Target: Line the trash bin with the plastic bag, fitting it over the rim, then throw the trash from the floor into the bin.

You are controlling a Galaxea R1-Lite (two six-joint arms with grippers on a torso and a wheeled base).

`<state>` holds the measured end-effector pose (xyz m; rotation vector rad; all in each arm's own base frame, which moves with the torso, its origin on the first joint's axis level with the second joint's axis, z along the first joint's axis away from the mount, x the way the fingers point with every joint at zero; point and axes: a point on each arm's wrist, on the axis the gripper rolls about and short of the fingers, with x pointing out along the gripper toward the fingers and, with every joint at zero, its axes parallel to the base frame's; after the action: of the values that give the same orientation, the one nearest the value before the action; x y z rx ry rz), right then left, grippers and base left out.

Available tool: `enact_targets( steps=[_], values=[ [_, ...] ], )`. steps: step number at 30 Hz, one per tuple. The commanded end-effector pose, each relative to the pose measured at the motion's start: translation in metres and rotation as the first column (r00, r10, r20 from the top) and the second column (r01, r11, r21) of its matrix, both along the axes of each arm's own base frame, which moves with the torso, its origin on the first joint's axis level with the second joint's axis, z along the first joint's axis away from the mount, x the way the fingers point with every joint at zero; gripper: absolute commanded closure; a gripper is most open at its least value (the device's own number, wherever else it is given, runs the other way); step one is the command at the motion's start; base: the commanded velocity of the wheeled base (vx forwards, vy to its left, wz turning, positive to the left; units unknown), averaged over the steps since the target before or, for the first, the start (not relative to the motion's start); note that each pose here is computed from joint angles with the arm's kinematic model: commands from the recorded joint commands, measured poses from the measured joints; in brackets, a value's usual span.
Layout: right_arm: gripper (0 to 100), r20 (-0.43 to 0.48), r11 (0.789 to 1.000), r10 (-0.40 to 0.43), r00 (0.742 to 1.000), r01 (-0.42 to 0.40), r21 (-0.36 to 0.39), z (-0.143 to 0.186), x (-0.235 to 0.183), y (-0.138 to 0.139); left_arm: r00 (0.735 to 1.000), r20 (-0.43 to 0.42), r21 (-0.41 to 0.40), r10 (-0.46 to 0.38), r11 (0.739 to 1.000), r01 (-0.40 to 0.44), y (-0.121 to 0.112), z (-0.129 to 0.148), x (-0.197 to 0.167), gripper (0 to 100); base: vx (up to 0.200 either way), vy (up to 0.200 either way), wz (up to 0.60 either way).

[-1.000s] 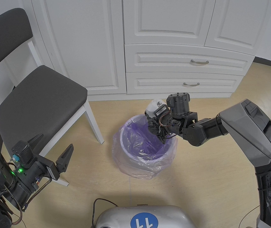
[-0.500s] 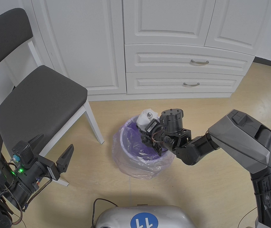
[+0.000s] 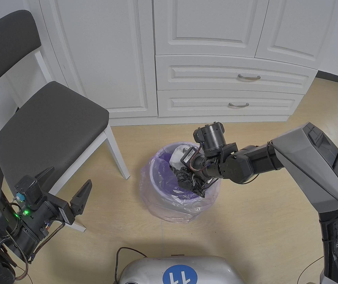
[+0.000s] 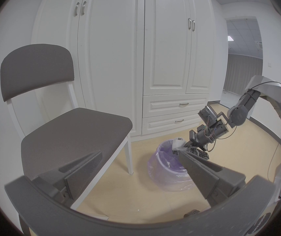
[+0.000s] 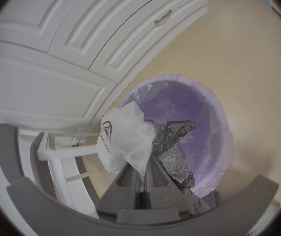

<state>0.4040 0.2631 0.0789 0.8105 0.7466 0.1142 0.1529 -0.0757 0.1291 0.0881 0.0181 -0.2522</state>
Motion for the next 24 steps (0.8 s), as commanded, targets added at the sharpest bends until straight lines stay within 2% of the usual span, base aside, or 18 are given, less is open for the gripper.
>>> enact_targets(
  steps=[1, 5, 8, 14, 18, 22, 24],
  values=[
    [100, -0.101, 0.998, -0.063, 0.993, 0.062, -0.01, -0.02, 0.028, -0.002, 1.0, -0.022, 0.012, 0.0, 1.0, 0.0, 0.001, -0.005, -0.002, 0, 0.0, 0.0, 0.0],
    [100, -0.172, 0.995, -0.094, 0.981, 0.088, -0.04, -0.03, 0.04, -0.002, 1.0, -0.025, 0.014, 0.001, 1.0, -0.001, 0.001, -0.005, -0.001, 0, 0.0, 0.0, 0.0],
    [100, -0.263, 0.991, -0.118, 0.958, 0.095, -0.098, -0.051, 0.039, -0.007, 1.0, -0.025, 0.014, 0.001, 1.0, -0.001, 0.001, -0.005, -0.001, 0, 0.0, 0.0, 0.0],
    [100, -0.278, 0.99, -0.115, 0.954, 0.087, -0.114, -0.056, 0.038, -0.007, 1.0, -0.025, 0.014, 0.001, 1.0, -0.001, 0.001, -0.005, -0.001, 0, 0.0, 0.0, 0.0],
    [100, -0.331, 0.99, -0.072, 0.941, 0.027, -0.139, -0.055, 0.031, -0.006, 1.0, -0.025, 0.014, 0.001, 1.0, -0.001, 0.001, -0.005, -0.001, 0, 0.0, 0.0, 0.0],
    [100, -0.334, 0.991, -0.063, 0.941, 0.021, -0.13, -0.052, 0.029, -0.005, 1.0, -0.025, 0.014, 0.001, 1.0, -0.001, 0.001, -0.005, -0.001, 0, 0.0, 0.0, 0.0],
    [100, -0.312, 0.993, -0.06, 0.948, 0.026, -0.113, -0.051, 0.031, -0.004, 1.0, -0.025, 0.014, 0.001, 1.0, -0.001, 0.001, -0.005, -0.001, 0, 0.0, 0.0, 0.0]
  ],
)
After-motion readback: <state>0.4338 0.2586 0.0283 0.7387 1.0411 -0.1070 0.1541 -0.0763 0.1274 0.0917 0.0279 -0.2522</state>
